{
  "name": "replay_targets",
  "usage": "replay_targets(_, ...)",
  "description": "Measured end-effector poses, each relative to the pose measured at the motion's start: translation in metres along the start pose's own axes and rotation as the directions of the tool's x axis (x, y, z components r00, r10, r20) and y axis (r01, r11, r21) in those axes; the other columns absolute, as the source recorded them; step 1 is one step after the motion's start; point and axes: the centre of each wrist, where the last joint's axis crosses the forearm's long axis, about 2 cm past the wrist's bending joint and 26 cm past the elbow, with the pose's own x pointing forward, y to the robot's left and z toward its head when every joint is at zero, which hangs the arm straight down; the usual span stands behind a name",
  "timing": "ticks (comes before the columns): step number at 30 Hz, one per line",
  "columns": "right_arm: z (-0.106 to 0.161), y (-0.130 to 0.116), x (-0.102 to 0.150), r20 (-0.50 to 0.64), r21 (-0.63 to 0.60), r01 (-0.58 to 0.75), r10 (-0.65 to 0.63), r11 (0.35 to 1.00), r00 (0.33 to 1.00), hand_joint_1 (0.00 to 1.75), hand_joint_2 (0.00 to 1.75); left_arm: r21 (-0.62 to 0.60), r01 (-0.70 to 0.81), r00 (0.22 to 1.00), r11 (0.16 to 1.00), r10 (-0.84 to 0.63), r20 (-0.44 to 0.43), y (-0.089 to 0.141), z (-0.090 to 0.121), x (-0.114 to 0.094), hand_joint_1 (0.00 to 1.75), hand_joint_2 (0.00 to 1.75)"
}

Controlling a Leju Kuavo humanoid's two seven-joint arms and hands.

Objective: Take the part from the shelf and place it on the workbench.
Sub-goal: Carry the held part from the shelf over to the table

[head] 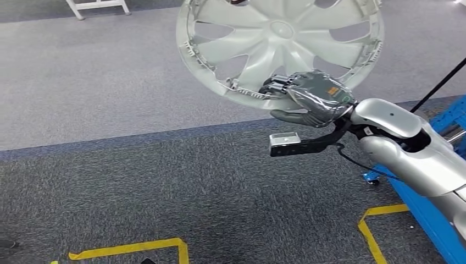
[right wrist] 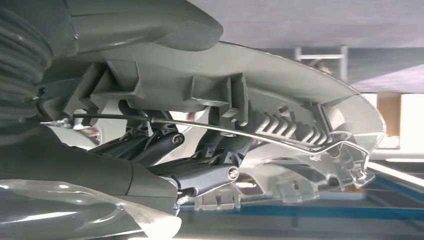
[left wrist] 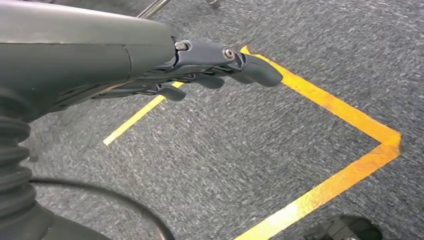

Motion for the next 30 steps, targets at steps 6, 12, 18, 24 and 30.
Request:
replay_targets(6, -0.013, -0.007, 0.004, 0.013, -0.004, 0.004, -0.004, 1.000, 1.000, 1.75, 1.75, 0.007, 0.006, 1.000, 1.000, -0.006, -0.011, 0.004, 0.000, -0.004, 0.00, 1.75)
replay_targets(12, -0.017, -0.006, 0.005, 0.023, 0.011, 0.001, -0.001, 1.000, 1.000, 1.75, 1.75, 0.007, 0.006, 1.000, 1.000, -0.006, -0.011, 0.005, -0.001, -0.004, 0.00, 1.75)
replay_targets(18, -0.023, -0.012, 0.006, 0.029, 0.010, 0.000, 0.000, 1.000, 1.000, 1.75, 1.75, 0.007, 0.001, 1.000, 1.000, -0.001, -0.006, 0.003, 0.001, -0.006, 0.00, 1.75)
replay_targets(24, -0.030, -0.023, 0.006, 0.035, 0.004, 0.001, -0.001, 1.000, 0.999, 1.75, 1.75, 0.003, -0.003, 1.000, 1.000, 0.003, 0.002, 0.000, 0.001, -0.003, 0.00, 1.75)
replay_targets(30, -0.032, -0.028, 0.005, 0.042, 0.002, -0.011, 0.011, 1.000, 0.999, 1.75, 1.75, 0.000, -0.004, 1.000, 1.000, 0.004, 0.009, -0.002, 0.001, 0.000, 0.00, 1.75)
